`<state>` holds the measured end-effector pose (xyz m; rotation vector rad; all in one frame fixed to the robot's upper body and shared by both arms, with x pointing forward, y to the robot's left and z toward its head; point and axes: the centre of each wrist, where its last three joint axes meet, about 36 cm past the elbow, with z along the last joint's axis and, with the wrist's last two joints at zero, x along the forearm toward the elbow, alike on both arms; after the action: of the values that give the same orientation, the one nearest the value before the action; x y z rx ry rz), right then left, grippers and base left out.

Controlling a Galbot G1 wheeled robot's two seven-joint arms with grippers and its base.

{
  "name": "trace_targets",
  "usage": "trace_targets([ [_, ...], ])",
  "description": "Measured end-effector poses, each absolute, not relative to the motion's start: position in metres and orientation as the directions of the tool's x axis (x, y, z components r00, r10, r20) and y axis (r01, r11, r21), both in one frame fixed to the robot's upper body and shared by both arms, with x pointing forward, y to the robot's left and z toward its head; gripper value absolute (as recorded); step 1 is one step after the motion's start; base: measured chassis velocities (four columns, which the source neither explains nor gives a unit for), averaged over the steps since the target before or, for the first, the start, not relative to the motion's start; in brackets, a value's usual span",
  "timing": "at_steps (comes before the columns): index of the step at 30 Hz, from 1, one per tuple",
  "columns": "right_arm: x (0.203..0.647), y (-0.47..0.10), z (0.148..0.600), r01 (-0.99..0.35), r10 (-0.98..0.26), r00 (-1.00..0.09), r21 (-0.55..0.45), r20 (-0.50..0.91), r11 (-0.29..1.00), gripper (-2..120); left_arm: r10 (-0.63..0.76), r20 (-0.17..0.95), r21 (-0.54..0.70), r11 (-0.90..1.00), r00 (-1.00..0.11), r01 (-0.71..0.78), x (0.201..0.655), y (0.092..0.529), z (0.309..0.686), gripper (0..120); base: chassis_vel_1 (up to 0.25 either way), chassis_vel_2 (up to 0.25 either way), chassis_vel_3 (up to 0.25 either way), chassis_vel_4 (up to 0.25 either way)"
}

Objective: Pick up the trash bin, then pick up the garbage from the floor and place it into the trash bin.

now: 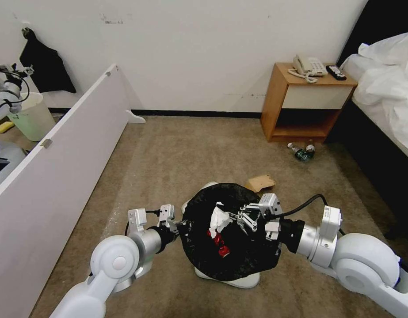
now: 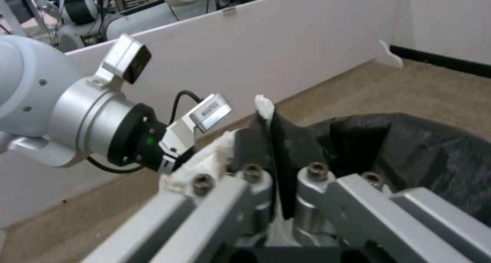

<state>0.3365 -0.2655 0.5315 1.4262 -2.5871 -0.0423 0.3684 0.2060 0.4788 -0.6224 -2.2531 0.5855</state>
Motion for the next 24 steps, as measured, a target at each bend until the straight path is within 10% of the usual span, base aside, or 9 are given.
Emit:
trace_targets([
  [24,0.3363,-0.2656,0.524,-0.831,-0.835,-0.522,0.119,0.172,0.544,94,0.59,0.492,-0.585,0.769,-0.64,0.26,0.3671,0.2093,0.4866,0,0.0,0.0,0.0,0.0],
])
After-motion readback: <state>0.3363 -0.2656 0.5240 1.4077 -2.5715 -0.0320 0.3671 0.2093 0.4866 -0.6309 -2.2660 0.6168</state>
